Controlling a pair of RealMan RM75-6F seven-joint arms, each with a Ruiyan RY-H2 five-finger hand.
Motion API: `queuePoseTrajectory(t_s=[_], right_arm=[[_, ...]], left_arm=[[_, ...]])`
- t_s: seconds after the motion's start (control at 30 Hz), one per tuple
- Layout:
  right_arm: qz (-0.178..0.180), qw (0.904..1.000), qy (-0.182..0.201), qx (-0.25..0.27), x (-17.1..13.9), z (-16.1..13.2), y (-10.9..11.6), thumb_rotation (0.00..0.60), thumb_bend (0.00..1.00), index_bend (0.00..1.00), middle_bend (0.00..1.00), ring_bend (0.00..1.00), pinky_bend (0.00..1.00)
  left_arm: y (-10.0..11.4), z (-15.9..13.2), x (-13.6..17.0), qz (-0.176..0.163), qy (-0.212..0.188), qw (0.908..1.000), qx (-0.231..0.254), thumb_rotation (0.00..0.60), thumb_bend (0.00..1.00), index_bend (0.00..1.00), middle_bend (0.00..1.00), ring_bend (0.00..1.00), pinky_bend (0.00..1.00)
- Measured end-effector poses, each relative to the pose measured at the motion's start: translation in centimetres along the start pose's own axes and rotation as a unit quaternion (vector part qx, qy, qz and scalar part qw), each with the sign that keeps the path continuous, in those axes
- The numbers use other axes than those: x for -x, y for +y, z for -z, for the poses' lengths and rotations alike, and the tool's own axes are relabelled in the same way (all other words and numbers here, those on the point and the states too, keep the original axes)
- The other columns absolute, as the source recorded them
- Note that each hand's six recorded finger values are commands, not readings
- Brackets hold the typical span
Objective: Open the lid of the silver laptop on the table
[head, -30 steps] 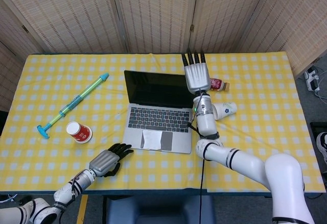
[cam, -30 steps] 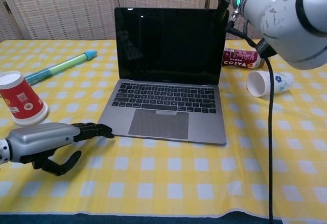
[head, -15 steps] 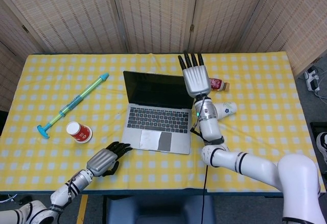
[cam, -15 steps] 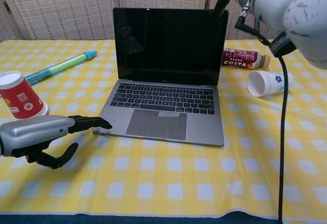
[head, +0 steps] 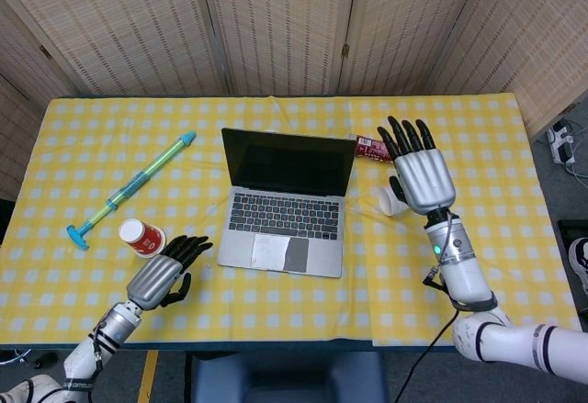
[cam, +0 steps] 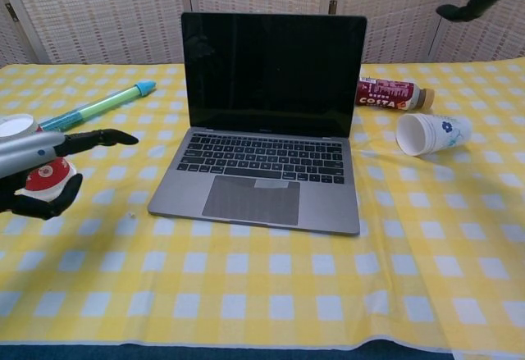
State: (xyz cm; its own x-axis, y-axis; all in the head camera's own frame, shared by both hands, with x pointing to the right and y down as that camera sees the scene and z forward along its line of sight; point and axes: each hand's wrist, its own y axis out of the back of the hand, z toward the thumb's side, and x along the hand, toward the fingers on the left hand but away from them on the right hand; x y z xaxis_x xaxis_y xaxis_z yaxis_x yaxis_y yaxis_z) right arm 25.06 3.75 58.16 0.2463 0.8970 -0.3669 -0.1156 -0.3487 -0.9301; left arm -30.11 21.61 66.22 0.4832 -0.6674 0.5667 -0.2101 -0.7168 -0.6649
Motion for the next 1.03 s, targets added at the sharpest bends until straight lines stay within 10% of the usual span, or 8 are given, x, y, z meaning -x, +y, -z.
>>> queuePoseTrajectory(t_s=[0.6, 1.03], right_arm=[[-0.011, 0.9946, -0.043, 0.094, -14.8, 11.0, -4.7, 0.6, 0.44, 0.0, 0.0, 0.0, 0.0], [-0.031, 0.9847, -0.067, 0.158, -22.2, 12.5, -7.3, 0.6, 0.44, 0.0, 0.0, 0.0, 0.0]], left_arm=[[6.8, 5.6, 8.4, -0.162, 0.126, 0.9787, 0.007, 0.6, 0.81, 0.09, 0.08, 0.0, 0.0], [6.6, 5.9, 13.8, -0.207, 0.18, 0.9615, -0.02, 0.6, 0.81, 0.08, 0.08, 0.0, 0.0]])
